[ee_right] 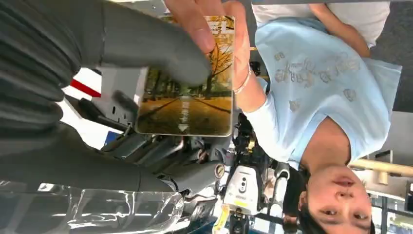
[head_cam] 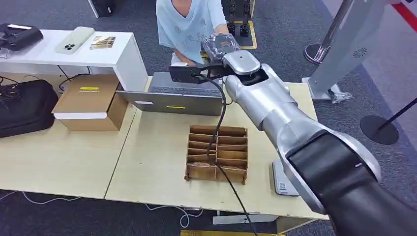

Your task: Pass the card to the sensor for recognition and then transmit it.

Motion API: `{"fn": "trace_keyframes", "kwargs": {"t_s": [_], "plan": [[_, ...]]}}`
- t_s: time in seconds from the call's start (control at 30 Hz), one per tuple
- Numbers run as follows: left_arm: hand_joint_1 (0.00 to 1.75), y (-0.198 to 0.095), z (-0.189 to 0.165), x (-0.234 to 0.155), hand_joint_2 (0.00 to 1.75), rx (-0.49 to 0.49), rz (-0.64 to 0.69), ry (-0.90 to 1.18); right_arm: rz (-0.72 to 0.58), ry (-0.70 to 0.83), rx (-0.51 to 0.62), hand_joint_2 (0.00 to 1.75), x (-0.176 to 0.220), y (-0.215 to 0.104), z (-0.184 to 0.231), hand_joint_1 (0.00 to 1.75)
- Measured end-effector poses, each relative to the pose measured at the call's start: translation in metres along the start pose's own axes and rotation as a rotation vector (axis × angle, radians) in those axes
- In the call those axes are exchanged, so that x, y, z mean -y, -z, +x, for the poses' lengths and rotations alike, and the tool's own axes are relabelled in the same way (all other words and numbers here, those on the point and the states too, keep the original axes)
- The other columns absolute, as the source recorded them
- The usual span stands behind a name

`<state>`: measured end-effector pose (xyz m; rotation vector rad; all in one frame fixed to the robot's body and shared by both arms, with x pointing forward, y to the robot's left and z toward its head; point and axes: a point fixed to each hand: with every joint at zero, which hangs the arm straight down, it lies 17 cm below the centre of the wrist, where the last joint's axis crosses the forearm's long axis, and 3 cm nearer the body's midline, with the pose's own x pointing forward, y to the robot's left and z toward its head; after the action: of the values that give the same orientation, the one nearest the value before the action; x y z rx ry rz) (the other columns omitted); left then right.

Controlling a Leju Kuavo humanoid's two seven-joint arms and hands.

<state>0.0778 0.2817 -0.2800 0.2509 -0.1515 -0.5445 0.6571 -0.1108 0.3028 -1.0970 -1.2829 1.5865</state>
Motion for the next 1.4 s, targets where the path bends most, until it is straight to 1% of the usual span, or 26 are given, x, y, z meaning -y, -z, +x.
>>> {"fn": "trace_keyframes", "kwargs": {"t_s": [0.27, 0.93, 1.17, 1.4], "plan": [[0.00, 0.000, 0.000, -0.001, 0.00, 0.000, 0.003, 0.002, -0.035, 0.008, -0.001, 1.75, 0.006, 0.001, 0.000, 0.00], [0.00, 0.000, -0.001, -0.001, 0.00, -0.001, 0.008, 0.007, -0.051, 0.032, 0.010, 1.75, 0.005, 0.001, 0.001, 0.00], [0.00, 0.000, -0.001, -0.001, 0.00, -0.001, 0.008, 0.007, -0.098, 0.060, 0.038, 1.75, 0.014, 0.001, 0.000, 0.00], [0.00, 0.000, -0.002, -0.001, 0.00, -0.004, 0.008, -0.001, -0.186, 0.155, 0.062, 1.75, 0.022, -0.001, -0.016, 0.00]]}}
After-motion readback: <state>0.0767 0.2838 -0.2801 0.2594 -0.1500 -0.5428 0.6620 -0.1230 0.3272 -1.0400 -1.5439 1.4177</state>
